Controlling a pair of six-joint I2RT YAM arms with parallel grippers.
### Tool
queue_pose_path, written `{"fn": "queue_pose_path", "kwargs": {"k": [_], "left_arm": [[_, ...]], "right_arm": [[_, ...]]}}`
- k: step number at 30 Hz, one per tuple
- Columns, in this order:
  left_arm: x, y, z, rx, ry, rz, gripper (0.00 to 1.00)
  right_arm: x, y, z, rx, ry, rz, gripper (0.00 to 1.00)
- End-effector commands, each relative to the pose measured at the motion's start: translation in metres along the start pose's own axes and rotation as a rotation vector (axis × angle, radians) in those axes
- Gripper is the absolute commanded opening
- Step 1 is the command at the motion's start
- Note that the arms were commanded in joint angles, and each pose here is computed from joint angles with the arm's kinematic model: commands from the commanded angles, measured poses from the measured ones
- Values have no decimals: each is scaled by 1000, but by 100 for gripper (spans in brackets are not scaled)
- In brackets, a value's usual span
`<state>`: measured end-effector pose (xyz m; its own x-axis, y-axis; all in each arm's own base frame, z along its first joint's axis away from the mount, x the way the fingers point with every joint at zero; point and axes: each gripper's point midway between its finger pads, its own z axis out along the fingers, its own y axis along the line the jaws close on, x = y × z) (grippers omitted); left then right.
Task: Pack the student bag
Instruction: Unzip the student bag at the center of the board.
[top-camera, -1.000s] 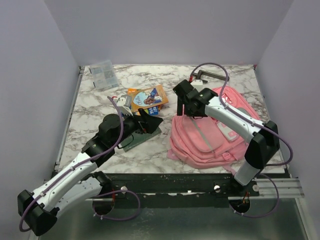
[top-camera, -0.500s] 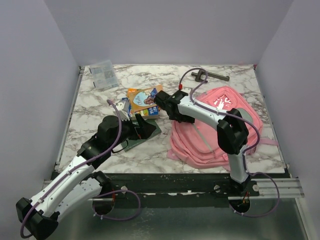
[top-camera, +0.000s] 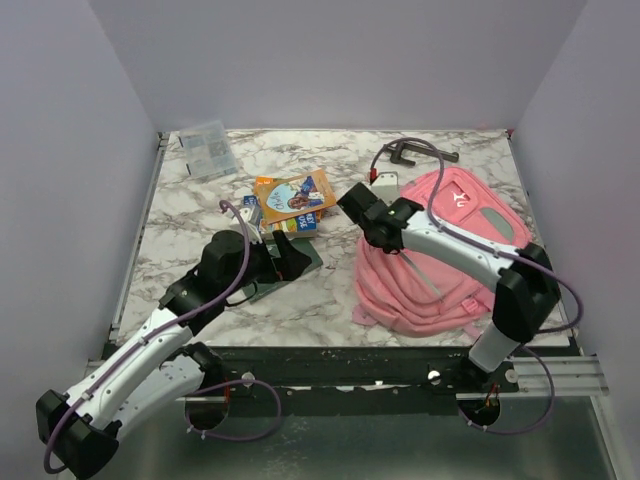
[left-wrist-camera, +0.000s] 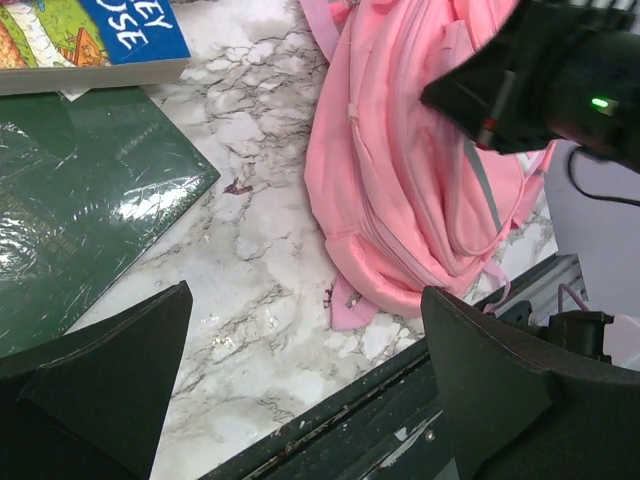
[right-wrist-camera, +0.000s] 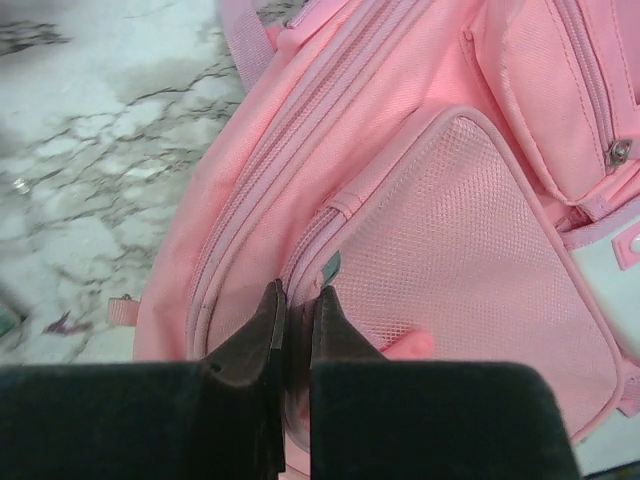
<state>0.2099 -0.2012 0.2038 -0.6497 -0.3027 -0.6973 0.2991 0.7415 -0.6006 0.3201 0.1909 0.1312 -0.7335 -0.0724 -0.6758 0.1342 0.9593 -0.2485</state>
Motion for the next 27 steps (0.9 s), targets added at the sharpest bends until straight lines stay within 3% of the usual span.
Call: {"fn": "queue_pose_path", "kwargs": {"k": [1, 4, 9, 12, 17, 22, 25, 27], "left_arm": [[7, -4, 12, 30, 45, -76, 98], [7, -11, 21, 74, 72, -133, 98], [2, -26, 36, 208, 122, -259, 96], [3, -39, 47, 285, 192, -304, 87], [0, -30, 67, 249, 192, -321, 79], [-5, -16, 94, 187, 207, -396, 64], [-8, -4, 112, 159, 174, -317, 50], [-10, 6, 121, 141, 128, -272, 51]], "right_arm": [[-49, 21, -48, -364, -190, -81, 0], [-61, 28, -85, -573, -276, -71, 0], [-60, 17, -97, -677, -308, -65, 0], [-52, 15, -97, -701, -306, -59, 0], [-50, 5, -103, -733, -328, 0, 0], [-44, -3, -105, -737, -338, 18, 0], [-42, -6, -105, -736, -334, 26, 0], [-45, -8, -107, -730, -333, 41, 0]]}}
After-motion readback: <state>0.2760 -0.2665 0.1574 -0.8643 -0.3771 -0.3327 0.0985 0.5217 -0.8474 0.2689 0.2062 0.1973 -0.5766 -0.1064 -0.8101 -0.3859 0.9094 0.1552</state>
